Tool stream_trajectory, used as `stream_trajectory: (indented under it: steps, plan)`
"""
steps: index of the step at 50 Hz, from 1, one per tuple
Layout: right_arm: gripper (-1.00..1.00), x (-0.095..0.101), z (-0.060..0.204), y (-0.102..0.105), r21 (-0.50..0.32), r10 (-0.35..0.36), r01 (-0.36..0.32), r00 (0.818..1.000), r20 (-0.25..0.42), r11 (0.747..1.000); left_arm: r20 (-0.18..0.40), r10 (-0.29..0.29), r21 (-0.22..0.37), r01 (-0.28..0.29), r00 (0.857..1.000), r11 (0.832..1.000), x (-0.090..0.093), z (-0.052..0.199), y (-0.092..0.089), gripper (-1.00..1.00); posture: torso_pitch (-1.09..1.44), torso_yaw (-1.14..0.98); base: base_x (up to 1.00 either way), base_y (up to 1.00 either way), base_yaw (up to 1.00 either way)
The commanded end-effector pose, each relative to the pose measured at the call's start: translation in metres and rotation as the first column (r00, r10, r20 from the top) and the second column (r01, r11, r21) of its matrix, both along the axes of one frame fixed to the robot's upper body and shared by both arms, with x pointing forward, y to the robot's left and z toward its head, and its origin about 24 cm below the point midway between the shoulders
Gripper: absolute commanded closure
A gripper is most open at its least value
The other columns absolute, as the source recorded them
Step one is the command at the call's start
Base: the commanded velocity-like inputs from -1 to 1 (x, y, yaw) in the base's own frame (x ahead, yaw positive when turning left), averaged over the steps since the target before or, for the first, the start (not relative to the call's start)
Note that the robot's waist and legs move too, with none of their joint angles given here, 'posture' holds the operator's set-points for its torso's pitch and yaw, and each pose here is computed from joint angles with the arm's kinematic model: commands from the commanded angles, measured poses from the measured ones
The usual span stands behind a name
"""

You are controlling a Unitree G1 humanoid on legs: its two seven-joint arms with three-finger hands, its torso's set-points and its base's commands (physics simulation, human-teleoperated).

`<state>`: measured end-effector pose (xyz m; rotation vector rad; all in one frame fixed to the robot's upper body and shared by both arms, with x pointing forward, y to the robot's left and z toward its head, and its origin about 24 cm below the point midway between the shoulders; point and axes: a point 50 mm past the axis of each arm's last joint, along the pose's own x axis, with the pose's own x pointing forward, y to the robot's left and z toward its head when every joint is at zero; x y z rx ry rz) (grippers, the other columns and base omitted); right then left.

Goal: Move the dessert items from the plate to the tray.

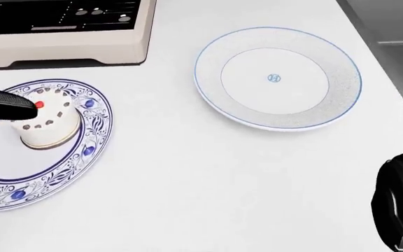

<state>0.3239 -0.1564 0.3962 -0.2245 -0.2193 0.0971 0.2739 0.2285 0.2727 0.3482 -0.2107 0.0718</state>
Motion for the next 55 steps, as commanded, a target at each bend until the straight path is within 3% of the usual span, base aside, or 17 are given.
stream_trajectory:
  steps: [1,2,5,6,7,8,9,11,12,13,15,16,17,21,36,45,55]
  plan:
    - [1.0,-0.011,0.016,0.003,0.008,0.006,-0.006,0.997,0.079,1.0,0.092,-0.012,0.039,0.009,0.996,0.999,-0.006,0.021,-0.003,-1.0,0.0,0.0,0.0,0.0,0.0]
    - [1.0,-0.009,0.007,0.001,-0.05,-0.045,0.047,0.999,0.028,0.998,0.084,-0.018,0.052,0.014,0.996,0.999,-0.005,0.023,-0.006,-1.0,0.0,0.0,0.0,0.0,0.0]
    - [1.0,-0.009,0.005,0.0,-0.086,-0.058,0.061,0.998,0.034,0.994,0.064,-0.036,0.077,0.031,0.997,0.997,-0.005,0.025,-0.01,-1.0,0.0,0.0,0.0,0.0,0.0]
    - [1.0,-0.01,0.003,0.002,-0.121,-0.029,0.032,0.999,0.025,0.992,0.059,-0.04,0.083,0.035,0.997,0.996,-0.005,0.025,-0.011,-1.0,0.0,0.0,0.0,0.0,0.0]
    - [1.0,-0.01,0.004,0.003,-0.071,-0.026,0.027,0.999,0.02,0.997,0.044,-0.046,0.092,0.042,0.998,0.995,-0.005,0.026,-0.011,-1.0,0.0,0.0,0.0,0.0,0.0]
    - [1.0,-0.009,0.006,0.003,0.07,-0.021,0.02,1.0,0.011,0.997,0.034,-0.049,0.101,0.045,0.998,0.994,-0.005,0.026,-0.011,-1.0,0.0,0.0,0.0,0.0,0.0]
    - [1.0,-0.008,0.003,0.004,-0.056,-0.027,0.028,0.999,0.022,0.998,0.017,-0.065,0.114,0.062,0.998,0.991,-0.006,0.024,-0.013,-1.0,0.0,0.0,0.0,0.0,0.0]
    - [1.0,-0.007,0.007,0.002,0.023,-0.033,0.032,0.998,0.045,0.999,0.01,-0.068,0.135,0.066,0.998,0.989,-0.006,0.023,-0.014,-1.0,0.0,0.0,0.0,0.0,0.0]
    - [1.0,-0.007,0.004,0.004,0.012,-0.018,0.017,0.999,0.029,1.0,-0.002,-0.073,0.146,0.073,0.997,0.987,-0.006,0.021,-0.015,-1.0,0.0,0.0,0.0,0.0,0.0]
    - [1.0,-0.007,0.009,0.002,0.075,-0.027,0.023,0.997,0.065,0.997,-0.004,-0.076,0.169,0.075,0.997,0.983,-0.006,0.02,-0.016,-1.0,0.0,0.0,0.0,0.0,0.0]
    - [1.0,-0.005,0.009,-0.001,0.066,-0.053,0.049,0.997,0.062,0.997,-0.013,-0.077,0.193,0.078,0.997,0.978,-0.005,0.016,-0.018,-1.0,0.0,0.0,0.0,0.0,0.0]
    - [1.0,-0.006,0.012,0.001,0.09,-0.019,0.012,0.997,0.074,0.996,-0.017,-0.074,0.196,0.076,0.997,0.978,-0.004,0.015,-0.018,-1.0,0.0,0.0,0.0,0.0,0.0]
    - [1.0,-0.006,0.011,-0.003,0.062,-0.066,0.061,0.995,0.071,0.996,-0.021,-0.069,0.208,0.072,0.997,0.975,-0.002,0.014,-0.018,-1.0,0.0,0.0,0.0,0.0,0.0]
    - [1.0,-0.005,0.013,-0.001,0.065,-0.048,0.043,0.996,0.081,0.997,-0.031,-0.07,0.223,0.076,0.997,0.972,0.007,0.006,-0.021,-1.0,0.0,0.0,0.0,0.0,0.0]
    - [1.0,-0.004,0.017,0.001,0.053,-0.041,0.036,0.994,0.105,0.998,-0.05,-0.035,0.202,0.045,0.998,0.978,0.027,-0.02,-0.014,-1.0,0.0,0.0,0.0,0.0,0.0]
    - [1.0,-0.004,0.021,-0.001,0.059,-0.044,0.038,0.992,0.117,0.998,-0.068,0.001,0.228,0.014,0.998,0.974,0.028,-0.029,-0.008,-1.0,0.0,0.0,0.0,0.0,0.0]
    - [1.0,-0.004,0.02,-0.001,0.062,-0.046,0.038,0.992,0.119,0.997,-0.081,-0.005,0.232,0.023,0.997,0.972,0.029,-0.035,-0.009,-1.0,0.0,0.0,0.0,0.0,0.0]
